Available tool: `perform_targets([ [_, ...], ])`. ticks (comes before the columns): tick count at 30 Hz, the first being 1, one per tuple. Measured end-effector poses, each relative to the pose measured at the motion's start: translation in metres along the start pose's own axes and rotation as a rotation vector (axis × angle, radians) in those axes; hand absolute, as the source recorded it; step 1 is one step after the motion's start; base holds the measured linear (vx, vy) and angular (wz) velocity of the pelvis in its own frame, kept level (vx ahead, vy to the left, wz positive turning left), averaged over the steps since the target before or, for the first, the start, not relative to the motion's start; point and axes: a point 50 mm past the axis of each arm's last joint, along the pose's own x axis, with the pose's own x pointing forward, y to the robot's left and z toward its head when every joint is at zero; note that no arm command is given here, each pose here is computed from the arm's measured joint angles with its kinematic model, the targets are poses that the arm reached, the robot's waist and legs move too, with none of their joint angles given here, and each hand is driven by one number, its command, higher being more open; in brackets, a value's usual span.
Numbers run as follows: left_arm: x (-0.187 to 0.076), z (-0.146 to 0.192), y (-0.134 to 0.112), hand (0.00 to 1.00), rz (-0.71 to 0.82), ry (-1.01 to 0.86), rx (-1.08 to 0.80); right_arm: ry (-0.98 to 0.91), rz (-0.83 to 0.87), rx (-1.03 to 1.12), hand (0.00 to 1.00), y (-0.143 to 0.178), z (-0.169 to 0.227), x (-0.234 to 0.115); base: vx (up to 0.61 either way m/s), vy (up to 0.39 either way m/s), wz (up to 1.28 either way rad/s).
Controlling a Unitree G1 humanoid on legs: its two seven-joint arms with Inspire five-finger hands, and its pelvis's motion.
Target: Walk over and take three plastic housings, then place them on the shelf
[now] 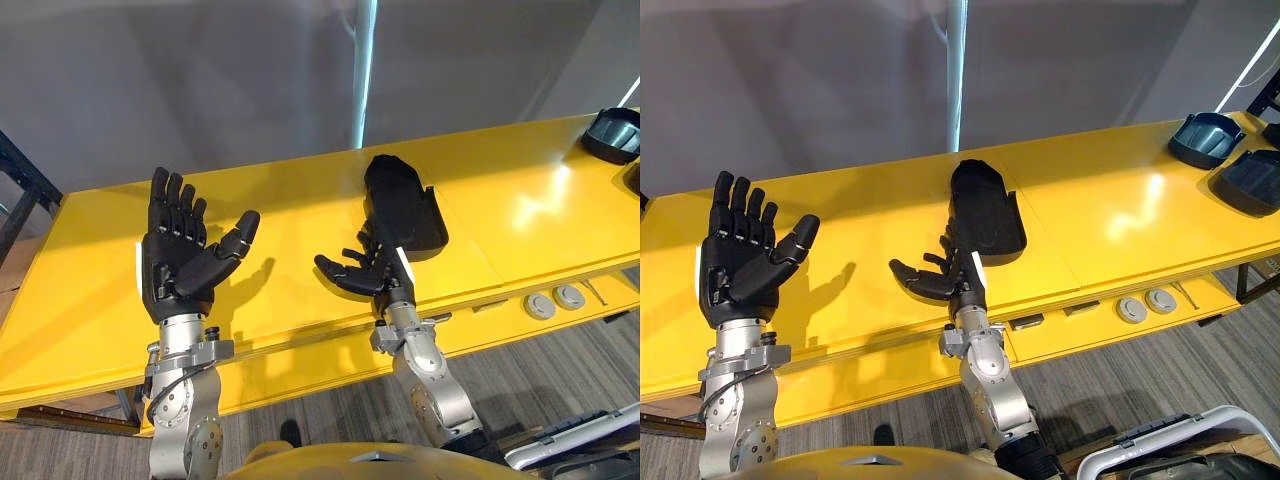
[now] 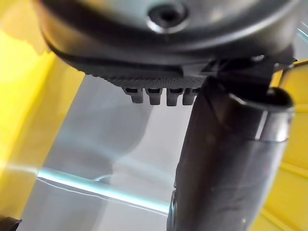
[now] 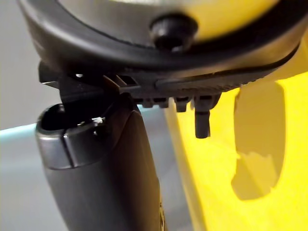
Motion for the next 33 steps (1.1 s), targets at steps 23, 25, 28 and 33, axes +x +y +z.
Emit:
perform_targets([
  [23,-0.001,-0.009,0.005,1.00,0.025,0.059,0.032,-0.051,0.198,0.082,1.00,-0.004,0.005,-0.001,0.00,0.000,0.00],
  [25,-0.001,-0.009,0.005,1.00,0.033,0.057,0.039,-0.093,0.224,0.148,1.00,-0.003,0.011,-0.001,0.00,0.000,0.00],
  [28,0.001,-0.008,0.003,1.00,0.019,0.043,0.068,-0.152,0.244,0.239,1.00,-0.005,0.022,0.003,0.00,0.000,0.00],
  [33,0.011,-0.005,-0.010,1.00,-0.056,-0.003,0.029,-0.352,0.253,0.270,1.00,-0.011,0.067,-0.001,0.00,0.003,-0.14],
])
